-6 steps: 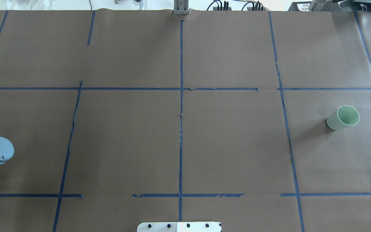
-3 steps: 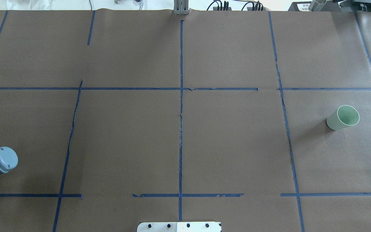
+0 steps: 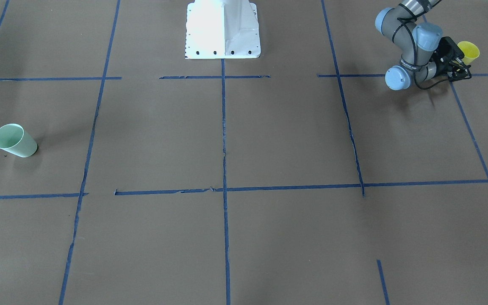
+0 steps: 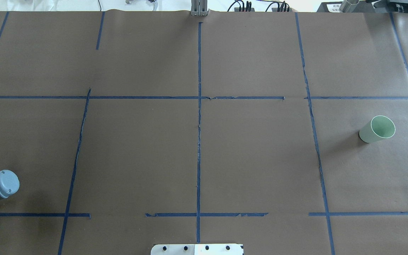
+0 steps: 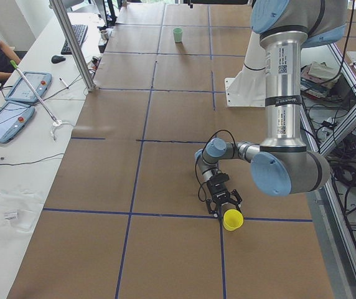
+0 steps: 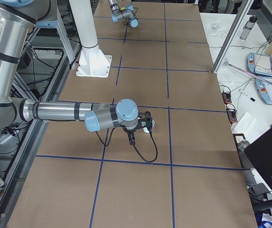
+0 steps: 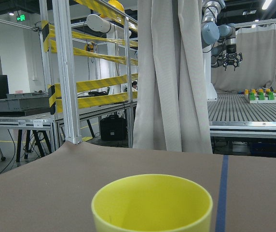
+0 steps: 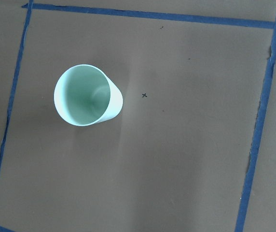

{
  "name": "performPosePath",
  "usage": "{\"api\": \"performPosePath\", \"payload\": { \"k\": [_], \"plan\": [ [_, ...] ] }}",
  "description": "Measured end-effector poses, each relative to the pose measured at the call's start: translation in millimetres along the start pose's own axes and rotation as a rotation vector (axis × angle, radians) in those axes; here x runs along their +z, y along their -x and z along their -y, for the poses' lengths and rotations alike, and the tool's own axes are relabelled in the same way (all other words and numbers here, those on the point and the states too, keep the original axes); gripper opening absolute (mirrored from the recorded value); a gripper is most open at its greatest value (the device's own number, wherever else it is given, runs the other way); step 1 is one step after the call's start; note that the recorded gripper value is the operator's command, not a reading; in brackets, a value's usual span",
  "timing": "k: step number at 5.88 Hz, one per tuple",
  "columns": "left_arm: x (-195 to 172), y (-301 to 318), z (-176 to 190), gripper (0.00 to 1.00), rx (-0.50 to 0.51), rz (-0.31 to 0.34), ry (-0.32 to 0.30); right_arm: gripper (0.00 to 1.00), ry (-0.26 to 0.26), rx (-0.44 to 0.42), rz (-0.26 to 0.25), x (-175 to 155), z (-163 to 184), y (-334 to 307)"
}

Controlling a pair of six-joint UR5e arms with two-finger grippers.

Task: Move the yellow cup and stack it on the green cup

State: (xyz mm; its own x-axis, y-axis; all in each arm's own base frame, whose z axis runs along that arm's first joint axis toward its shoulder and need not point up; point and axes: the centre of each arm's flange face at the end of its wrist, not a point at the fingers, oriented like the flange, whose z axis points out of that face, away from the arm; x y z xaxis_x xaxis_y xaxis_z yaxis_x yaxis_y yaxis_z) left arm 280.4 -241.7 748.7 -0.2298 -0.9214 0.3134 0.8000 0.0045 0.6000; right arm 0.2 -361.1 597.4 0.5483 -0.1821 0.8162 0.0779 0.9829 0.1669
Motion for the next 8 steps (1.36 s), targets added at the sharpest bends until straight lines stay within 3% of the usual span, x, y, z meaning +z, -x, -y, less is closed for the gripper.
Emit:
{"api": "performPosePath", "payload": {
  "k": [1, 2, 3, 4, 6, 8],
  "plan": [
    [8.2, -1.8, -4.8, 0.94, 0.001, 0.000, -0.007, 1.00, 0.002, -0.002, 0.001, 0.6, 0.1, 0.7],
    [21.3, -4.9, -9.6, 0.65, 0.002, -0.001, -0.015, 1.00, 0.003, -0.004, 0.004, 0.9, 0.4, 1.9],
    [35.8, -7.8, -13.2, 0.08, 0.003, -0.001, -0.021, 1.00, 0.002, -0.006, 0.005, 0.5, 0.7, 3.1],
    [50.0, -9.2, -10.7, 0.06, 0.008, -0.001, -0.031, 1.00, -0.001, -0.010, 0.007, -0.8, 1.2, 5.2],
    [89.3, -7.1, 28.6, 0.06, 0.077, -0.022, -0.073, 1.00, -0.006, -0.017, 0.019, -3.9, 2.1, 11.0],
    [85.8, -25.1, 59.1, 0.05, 0.122, -0.203, -0.116, 1.00, -0.025, -0.045, 0.028, -6.6, 5.4, 16.0]
  ]
}}
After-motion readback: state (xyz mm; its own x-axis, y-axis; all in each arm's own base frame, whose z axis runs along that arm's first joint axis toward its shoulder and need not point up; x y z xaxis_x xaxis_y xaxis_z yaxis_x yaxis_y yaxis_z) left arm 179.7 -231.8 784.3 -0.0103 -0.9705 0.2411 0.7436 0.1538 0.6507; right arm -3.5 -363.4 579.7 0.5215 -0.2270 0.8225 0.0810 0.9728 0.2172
